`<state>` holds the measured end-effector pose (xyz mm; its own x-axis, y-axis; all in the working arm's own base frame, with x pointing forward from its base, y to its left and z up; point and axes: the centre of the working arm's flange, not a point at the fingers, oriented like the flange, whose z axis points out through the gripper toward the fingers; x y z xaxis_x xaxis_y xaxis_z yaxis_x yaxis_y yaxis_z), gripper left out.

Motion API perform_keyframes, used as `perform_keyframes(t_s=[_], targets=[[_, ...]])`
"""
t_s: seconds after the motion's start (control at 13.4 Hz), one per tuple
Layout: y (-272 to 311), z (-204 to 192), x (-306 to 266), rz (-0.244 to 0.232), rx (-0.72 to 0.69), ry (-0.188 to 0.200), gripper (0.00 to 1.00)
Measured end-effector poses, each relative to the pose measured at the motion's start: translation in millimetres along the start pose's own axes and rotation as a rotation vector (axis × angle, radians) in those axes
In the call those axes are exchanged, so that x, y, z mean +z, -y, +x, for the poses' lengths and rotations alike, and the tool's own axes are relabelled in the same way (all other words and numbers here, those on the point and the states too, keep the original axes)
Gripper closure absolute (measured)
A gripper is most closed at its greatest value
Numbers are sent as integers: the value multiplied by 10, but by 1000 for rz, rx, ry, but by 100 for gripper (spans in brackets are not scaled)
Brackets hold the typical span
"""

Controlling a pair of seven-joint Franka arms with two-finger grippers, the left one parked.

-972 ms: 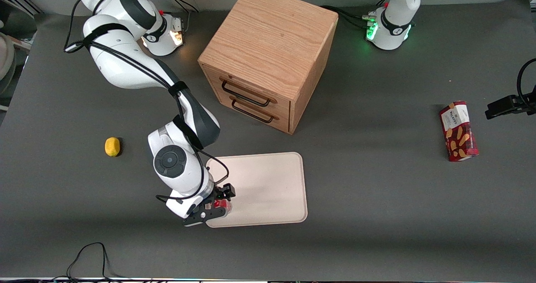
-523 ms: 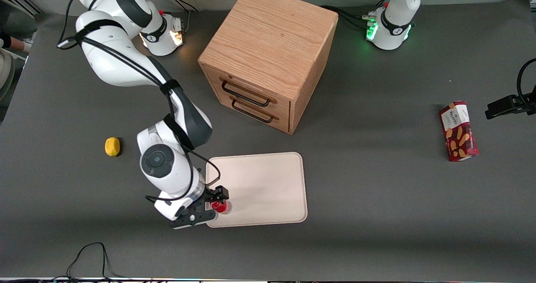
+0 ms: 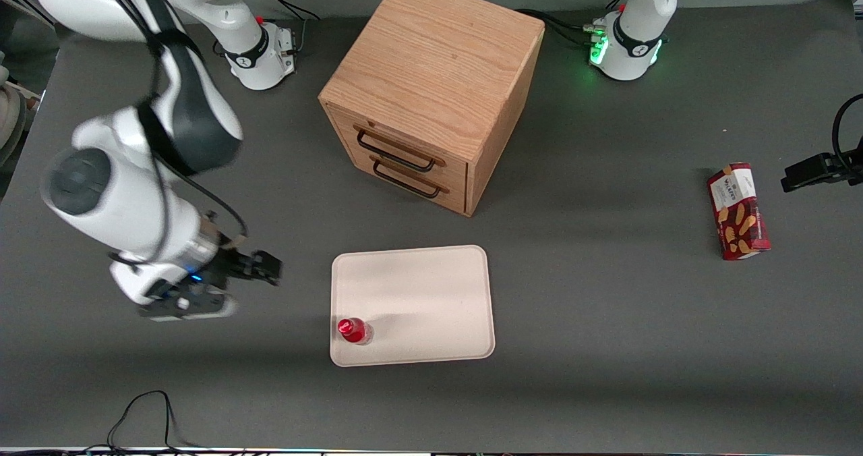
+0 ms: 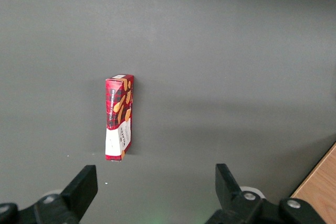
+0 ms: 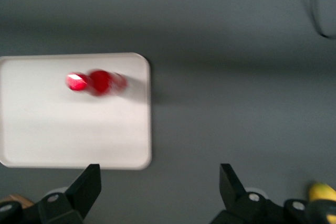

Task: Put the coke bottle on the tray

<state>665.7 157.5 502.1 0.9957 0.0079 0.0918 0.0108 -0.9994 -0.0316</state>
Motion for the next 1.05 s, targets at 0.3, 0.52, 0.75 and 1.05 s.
perform_keyframes(t_s=[0.3, 0.52, 0.75, 1.05], targets=[[-932, -680, -646, -34, 47, 21, 0], [-1201, -1086, -968, -37, 67, 62, 0], [-1216, -1221, -1061, -37, 65, 91, 0], [-1368, -1209, -1056, -36, 76, 93, 0]])
